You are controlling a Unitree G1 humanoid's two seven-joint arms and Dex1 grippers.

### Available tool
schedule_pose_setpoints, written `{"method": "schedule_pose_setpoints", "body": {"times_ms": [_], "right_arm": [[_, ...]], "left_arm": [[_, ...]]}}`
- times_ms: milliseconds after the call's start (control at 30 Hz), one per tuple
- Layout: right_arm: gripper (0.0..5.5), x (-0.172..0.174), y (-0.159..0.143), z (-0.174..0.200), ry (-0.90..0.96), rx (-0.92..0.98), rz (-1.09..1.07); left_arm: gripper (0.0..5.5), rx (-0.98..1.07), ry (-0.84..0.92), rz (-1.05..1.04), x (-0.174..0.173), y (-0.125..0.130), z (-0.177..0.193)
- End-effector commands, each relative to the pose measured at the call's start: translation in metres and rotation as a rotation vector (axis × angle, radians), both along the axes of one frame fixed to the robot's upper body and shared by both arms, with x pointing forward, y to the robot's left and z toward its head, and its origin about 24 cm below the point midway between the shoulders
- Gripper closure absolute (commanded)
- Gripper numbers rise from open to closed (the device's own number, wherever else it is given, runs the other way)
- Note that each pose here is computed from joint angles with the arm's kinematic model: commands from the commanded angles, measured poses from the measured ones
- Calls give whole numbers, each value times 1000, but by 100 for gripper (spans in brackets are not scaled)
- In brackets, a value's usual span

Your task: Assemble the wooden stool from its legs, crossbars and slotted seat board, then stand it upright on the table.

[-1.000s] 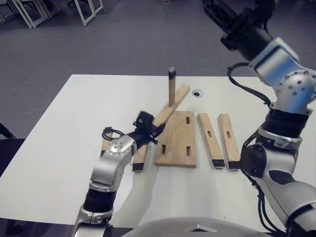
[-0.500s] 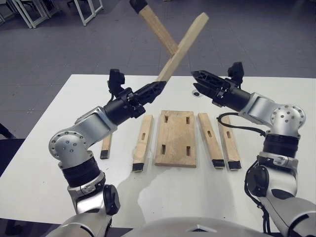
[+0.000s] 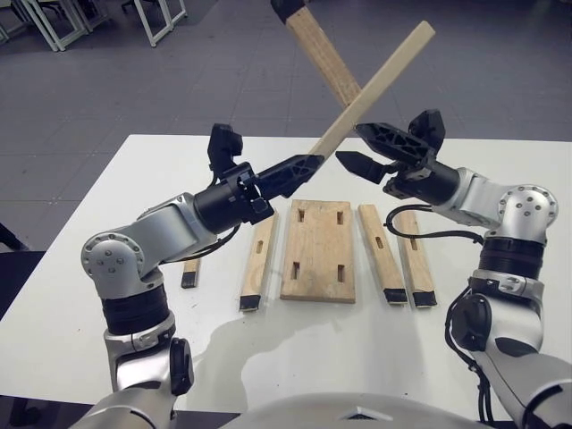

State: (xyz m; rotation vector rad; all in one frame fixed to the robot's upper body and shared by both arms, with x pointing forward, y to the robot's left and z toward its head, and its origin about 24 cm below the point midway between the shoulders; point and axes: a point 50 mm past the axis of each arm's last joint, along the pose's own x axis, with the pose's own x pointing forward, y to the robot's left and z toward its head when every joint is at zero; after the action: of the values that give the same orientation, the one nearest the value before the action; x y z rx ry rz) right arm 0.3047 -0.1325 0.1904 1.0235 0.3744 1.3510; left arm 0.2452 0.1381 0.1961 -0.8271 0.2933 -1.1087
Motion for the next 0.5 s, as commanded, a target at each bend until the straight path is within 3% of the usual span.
{"method": "schedule_pose_setpoints", "body": {"times_ms": [33, 133, 500], "right_arm": [[0, 4, 5, 17, -53, 29, -2], [0, 4, 10, 20, -63, 33, 6], [201, 6, 8, 24, -69, 39, 6]], "left_arm": [[346, 4, 13, 1, -5, -5, -2], [346, 11, 20, 13, -5, -7, -3], [346, 19, 29, -6, -8, -7, -3]]}}
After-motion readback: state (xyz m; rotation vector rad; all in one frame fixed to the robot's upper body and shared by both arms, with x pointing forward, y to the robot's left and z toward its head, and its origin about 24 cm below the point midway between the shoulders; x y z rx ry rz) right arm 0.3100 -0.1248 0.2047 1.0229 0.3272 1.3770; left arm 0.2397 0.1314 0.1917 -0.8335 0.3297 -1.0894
